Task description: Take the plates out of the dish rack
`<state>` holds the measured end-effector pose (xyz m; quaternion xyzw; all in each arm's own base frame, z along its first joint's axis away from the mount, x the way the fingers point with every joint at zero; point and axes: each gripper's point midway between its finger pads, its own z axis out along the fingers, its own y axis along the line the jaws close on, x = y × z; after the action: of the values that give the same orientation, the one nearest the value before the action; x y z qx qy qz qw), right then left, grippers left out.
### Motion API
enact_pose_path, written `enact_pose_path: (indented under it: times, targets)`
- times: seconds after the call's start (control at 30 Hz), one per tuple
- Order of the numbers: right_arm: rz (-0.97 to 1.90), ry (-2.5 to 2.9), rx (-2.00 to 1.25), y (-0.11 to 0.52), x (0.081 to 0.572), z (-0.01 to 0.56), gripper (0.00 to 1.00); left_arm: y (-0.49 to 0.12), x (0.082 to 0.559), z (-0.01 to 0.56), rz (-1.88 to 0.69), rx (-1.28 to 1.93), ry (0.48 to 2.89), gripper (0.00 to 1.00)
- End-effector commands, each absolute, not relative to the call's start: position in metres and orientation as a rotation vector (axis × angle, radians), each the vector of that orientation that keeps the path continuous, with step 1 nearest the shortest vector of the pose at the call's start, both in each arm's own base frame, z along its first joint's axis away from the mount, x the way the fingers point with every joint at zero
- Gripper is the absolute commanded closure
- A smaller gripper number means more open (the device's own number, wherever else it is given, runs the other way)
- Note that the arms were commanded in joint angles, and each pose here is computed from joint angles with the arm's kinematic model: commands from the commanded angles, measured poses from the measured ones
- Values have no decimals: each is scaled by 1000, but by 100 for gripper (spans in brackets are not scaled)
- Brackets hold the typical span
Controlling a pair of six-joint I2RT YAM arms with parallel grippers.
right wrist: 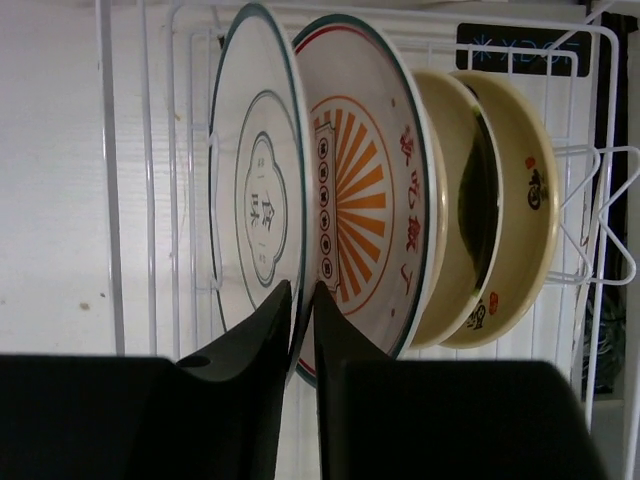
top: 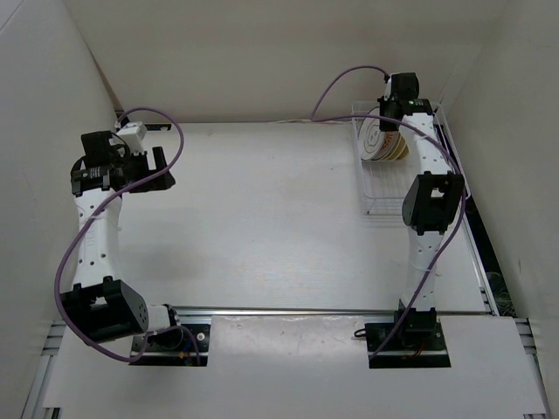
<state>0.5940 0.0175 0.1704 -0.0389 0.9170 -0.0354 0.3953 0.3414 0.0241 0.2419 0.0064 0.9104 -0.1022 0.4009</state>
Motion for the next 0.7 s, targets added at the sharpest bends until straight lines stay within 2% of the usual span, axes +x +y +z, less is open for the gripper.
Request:
enact_pose_path:
  times: [0.0,0.07,0.1,0.27,0.43,0.67]
  targets:
    - [-76,2259,-90,23,607,188,86,15,336,247,-304,37,2281,0]
    - [-53,2250,-99,27,608,191,92,15,334,247,-304,37,2281,0]
    - [-53,2250,-99,27,608,191,100,15,334,247,-304,37,2281,0]
    - [-78,2188,-41,31,599,231,100,12,331,249,-318,34,2271,0]
    - [-281,2021,120,10,586,301,100,15,336,249,-305,-15,2269,0]
    - [-425,1883,240,-14,554,364,100,15,336,253,-310,-33,2253,0]
